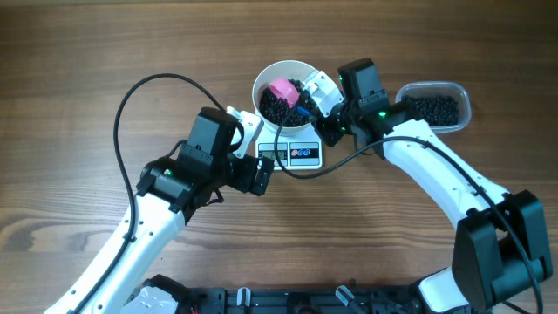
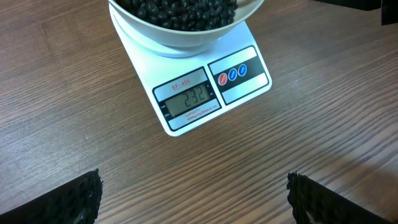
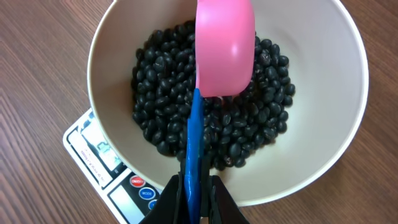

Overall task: Scoop item into bowl and weigh 150g on scale
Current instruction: 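Lower the scoop into the white bowl and tilt it, then raise the scoop up and right away from the bowl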

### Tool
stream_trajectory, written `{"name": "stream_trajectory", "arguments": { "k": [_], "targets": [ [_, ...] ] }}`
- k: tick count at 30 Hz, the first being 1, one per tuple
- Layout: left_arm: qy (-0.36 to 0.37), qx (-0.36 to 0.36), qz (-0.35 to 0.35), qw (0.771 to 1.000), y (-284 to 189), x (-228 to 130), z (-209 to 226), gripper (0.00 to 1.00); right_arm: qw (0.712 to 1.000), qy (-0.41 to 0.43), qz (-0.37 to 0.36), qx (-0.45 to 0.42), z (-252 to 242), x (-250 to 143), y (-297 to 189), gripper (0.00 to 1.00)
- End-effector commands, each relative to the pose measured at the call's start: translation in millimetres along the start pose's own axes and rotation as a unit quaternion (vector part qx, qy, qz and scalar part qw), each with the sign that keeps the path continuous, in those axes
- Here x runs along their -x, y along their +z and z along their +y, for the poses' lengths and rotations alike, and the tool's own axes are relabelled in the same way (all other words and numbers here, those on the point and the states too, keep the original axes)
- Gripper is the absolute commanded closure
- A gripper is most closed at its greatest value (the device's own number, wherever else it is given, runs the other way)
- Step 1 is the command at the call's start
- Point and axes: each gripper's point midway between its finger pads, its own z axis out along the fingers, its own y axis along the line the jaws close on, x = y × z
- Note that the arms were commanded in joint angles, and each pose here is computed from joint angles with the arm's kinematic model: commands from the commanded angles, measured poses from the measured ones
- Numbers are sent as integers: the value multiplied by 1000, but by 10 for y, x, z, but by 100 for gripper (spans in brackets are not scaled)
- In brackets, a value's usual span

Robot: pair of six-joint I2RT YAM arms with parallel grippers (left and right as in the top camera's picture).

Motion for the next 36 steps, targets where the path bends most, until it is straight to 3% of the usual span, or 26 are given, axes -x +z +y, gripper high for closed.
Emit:
{"name": "stream_trajectory", "arguments": {
  "k": [1, 17, 28, 36],
  "targets": [
    [2, 1, -8, 1000, -26, 70, -14, 0, 999, 42, -3, 18, 59, 14, 30, 96],
    [1, 1, -8, 1000, -26, 70, -14, 0, 985, 160, -45, 43, -102, 139, -246, 96],
    [2, 1, -8, 1000, -26, 70, -14, 0, 951, 231, -93, 183, -5, 264, -516, 96],
    [2, 1, -8, 1000, -26, 70, -14, 0, 940, 266, -102, 189, -140, 243, -595, 96]
  ]
}}
